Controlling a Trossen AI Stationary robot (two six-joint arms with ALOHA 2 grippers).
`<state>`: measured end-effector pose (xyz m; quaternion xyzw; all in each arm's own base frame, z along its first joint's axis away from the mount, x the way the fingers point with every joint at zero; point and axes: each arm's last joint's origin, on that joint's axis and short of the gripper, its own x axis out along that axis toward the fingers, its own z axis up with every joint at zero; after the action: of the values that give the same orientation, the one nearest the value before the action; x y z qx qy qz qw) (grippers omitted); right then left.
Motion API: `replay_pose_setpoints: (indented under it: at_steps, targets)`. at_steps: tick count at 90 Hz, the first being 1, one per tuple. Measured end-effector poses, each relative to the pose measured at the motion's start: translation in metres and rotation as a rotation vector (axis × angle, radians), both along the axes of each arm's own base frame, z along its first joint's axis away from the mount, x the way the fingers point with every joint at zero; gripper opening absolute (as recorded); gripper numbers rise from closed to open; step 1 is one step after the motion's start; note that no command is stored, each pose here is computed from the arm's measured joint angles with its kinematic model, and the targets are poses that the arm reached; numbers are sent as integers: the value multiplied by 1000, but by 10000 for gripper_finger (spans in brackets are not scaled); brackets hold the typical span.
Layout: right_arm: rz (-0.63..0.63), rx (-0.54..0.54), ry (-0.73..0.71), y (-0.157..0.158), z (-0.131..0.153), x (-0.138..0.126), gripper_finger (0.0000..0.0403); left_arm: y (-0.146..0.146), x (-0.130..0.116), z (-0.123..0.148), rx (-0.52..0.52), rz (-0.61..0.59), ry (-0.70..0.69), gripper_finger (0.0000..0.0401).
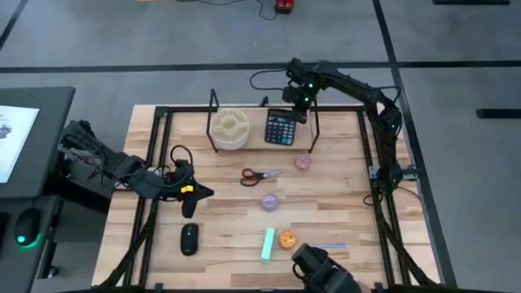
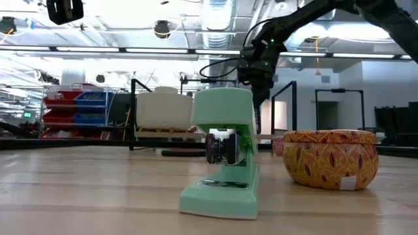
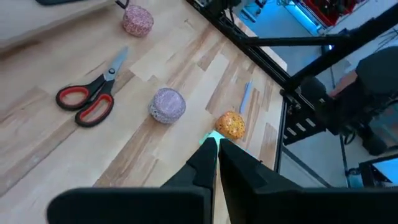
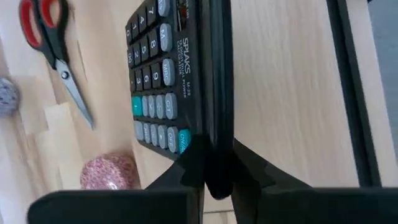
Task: Stock shelves
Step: Put the black calculator on the shelf
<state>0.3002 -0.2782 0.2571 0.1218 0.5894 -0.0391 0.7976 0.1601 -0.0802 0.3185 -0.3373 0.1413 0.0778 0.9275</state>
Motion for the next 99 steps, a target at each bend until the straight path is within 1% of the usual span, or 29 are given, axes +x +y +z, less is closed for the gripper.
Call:
replay_pose_setpoints:
  at_steps: [12,21,32,45,56,66,84,90,94,99]
  targets:
    - [41,-55,35,1,0,1,37,1,0,0,0,5,0,0]
    - [63,-104,71,2,1,2,49,1,0,0,-8,7,0,0]
    - [83,-150,101,3,-1,5,76,1,0,0,-20,11,-1,0]
    - [89,-251,152,2,-2,9,115,1,0,0,-26,13,-1,0]
    - [94,-265,149,4,-2,12,145,0,0,0,-31,6,0,0]
    - [104,-286,162,5,-2,13,162,0,0,0,-36,7,0,0]
    - [129,-411,279,16,-2,22,170,0,0,0,-45,10,-1,0]
    - [134,-427,281,22,1,27,168,0,0,0,-46,10,-1,0]
    - [105,-429,266,27,2,30,165,0,0,0,-46,10,-1,0]
    - [19,-423,234,32,5,35,159,0,0,0,-46,11,-1,0]
